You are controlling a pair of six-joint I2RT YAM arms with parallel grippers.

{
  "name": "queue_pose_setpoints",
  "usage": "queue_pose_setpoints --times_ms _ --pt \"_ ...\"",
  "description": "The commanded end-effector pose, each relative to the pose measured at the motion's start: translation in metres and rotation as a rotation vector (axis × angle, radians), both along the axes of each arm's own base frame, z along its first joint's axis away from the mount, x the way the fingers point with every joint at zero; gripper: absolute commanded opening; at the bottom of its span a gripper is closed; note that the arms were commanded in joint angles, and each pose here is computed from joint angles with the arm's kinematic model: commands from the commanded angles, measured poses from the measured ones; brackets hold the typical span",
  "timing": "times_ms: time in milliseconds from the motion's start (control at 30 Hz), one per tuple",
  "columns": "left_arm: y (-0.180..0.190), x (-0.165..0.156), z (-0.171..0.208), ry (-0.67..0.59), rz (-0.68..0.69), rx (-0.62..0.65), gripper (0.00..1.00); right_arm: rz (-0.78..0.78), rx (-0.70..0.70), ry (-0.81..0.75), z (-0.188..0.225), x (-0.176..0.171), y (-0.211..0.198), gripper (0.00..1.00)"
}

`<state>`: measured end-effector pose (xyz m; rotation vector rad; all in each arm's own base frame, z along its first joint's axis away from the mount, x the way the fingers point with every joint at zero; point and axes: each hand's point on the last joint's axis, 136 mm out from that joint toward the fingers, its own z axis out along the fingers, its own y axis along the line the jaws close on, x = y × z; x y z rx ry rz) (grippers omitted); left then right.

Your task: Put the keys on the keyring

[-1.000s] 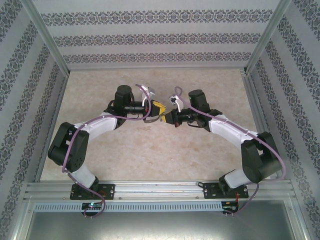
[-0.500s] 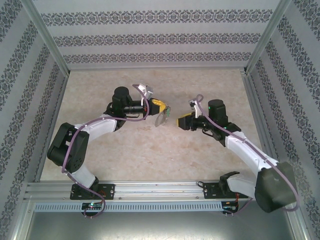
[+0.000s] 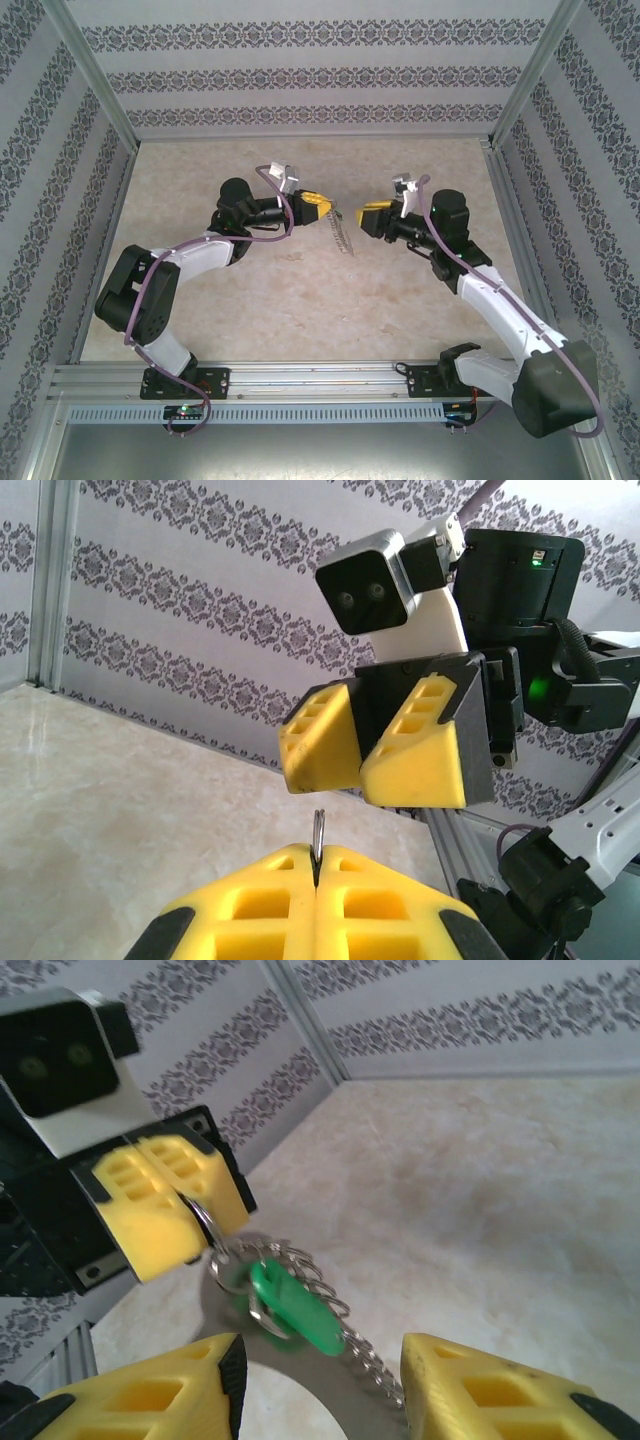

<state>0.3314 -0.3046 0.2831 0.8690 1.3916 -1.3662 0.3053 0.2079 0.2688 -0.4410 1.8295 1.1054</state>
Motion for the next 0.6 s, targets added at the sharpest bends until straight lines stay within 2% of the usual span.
queue_pose_setpoints --times_ms 0,367,567 --pt "-0.001 -0.003 0.012 -0.038 -0.018 -0.055 0.00 0.073 0.054 -0.104 0.034 -0.001 0.017 0.46" --pt "-0.002 -0.004 0.010 -0.025 -0.030 -0.059 0.00 0.165 0.061 -0.106 0.035 0.008 0.048 0.44" --pt "-0.001 -0.004 0.010 -0.024 -0.031 -0.057 0.00 0.188 0.059 -0.094 0.029 0.007 0.053 0.31"
